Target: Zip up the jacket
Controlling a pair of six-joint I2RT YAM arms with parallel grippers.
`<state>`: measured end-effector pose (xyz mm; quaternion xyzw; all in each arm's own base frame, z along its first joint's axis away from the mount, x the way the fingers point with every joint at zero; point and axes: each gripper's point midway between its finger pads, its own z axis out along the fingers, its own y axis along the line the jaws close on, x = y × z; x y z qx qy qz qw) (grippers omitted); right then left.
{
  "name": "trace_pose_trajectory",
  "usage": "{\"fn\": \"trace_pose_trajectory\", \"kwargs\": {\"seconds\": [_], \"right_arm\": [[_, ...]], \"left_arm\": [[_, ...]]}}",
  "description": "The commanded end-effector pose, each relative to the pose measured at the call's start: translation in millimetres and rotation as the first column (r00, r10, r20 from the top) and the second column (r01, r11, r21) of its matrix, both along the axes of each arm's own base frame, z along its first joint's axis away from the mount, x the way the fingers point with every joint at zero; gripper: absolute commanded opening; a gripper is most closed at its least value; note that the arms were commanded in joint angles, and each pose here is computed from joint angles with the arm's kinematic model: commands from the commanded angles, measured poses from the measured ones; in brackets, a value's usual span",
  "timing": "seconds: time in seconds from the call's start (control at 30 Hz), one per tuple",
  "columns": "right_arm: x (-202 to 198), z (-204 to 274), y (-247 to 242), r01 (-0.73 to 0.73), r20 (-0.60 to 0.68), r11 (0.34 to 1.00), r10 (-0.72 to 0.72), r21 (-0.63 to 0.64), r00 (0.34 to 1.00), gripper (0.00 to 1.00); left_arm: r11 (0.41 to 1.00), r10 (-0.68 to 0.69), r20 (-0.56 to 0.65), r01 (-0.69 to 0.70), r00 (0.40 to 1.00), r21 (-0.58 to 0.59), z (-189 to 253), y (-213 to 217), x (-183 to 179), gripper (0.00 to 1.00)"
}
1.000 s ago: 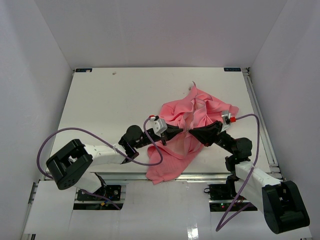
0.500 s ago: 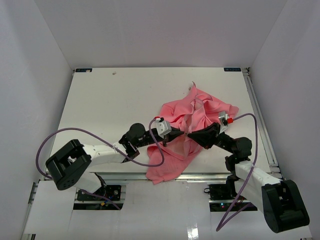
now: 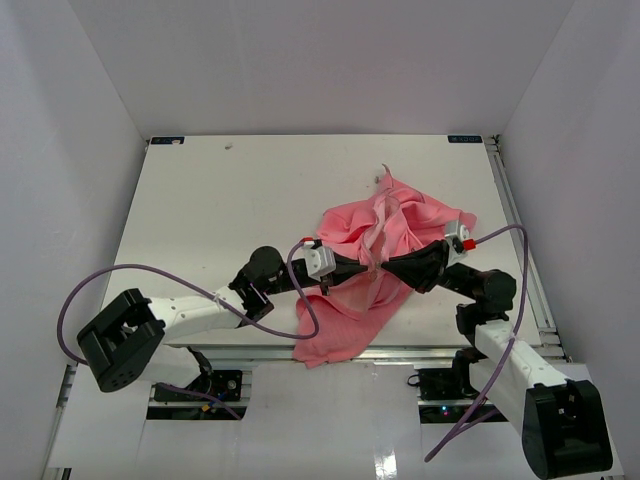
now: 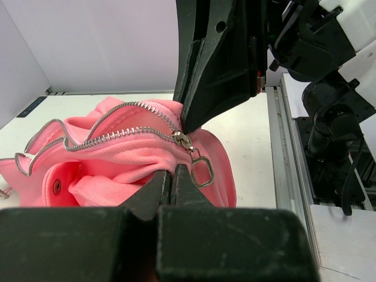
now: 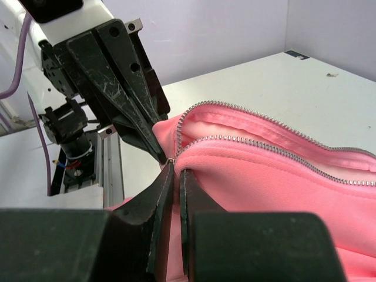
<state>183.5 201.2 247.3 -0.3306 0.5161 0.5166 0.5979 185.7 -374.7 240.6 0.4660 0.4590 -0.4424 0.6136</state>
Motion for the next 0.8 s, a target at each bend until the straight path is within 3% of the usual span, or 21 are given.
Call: {"fn": "trace_pose_trajectory", "kwargs": {"seconds": [0.0,0.03,0.07,0.1,0.2,0.47,0.7,0.77], "right_arm": [[8,42,-8,0.055,0.181,0.998,-0.059,0.028,0.982,0.08],[8,40,-7,0.046,0.172,0.999,-0.050,0.026,0.984,0.08],[5,40,-7,0.036,0.173,0.999,-0.040,0.028,0.984,0.08],[2,41,-6,0.026,0.177,0.999,-0.031,0.032,0.984,0.08],[-5,39,-6,-0.003,0.187,0.999,-0.005,0.042,0.982,0.08],[-8,34,-5,-0.017,0.183,0.999,0.009,0.039,0.983,0.08],[-11,33,-5,-0.024,0.188,0.999,0.017,0.035,0.982,0.08],[-11,32,-5,-0.025,0.187,0.999,0.018,0.034,0.982,0.08]], "left_arm": [[0.997,-0.056,-0.044,0.058,0.997,0.047,-14,2,-14,0.00],[0.997,-0.057,-0.051,0.060,0.997,0.041,-11,0,-14,0.03],[0.997,-0.059,-0.060,0.062,0.996,0.040,-11,-1,-14,0.22],[0.997,-0.066,-0.064,0.068,0.996,0.035,-9,-2,-14,0.31],[0.996,-0.086,-0.072,0.088,0.994,0.020,-5,-5,-16,0.45],[0.998,-0.063,-0.105,0.065,0.992,0.015,0,-11,-8,0.57],[1.000,-0.018,-0.257,0.016,0.966,-0.008,6,-8,11,0.66],[0.998,-0.062,-0.328,0.055,0.943,-0.029,8,-2,13,0.66]]}}
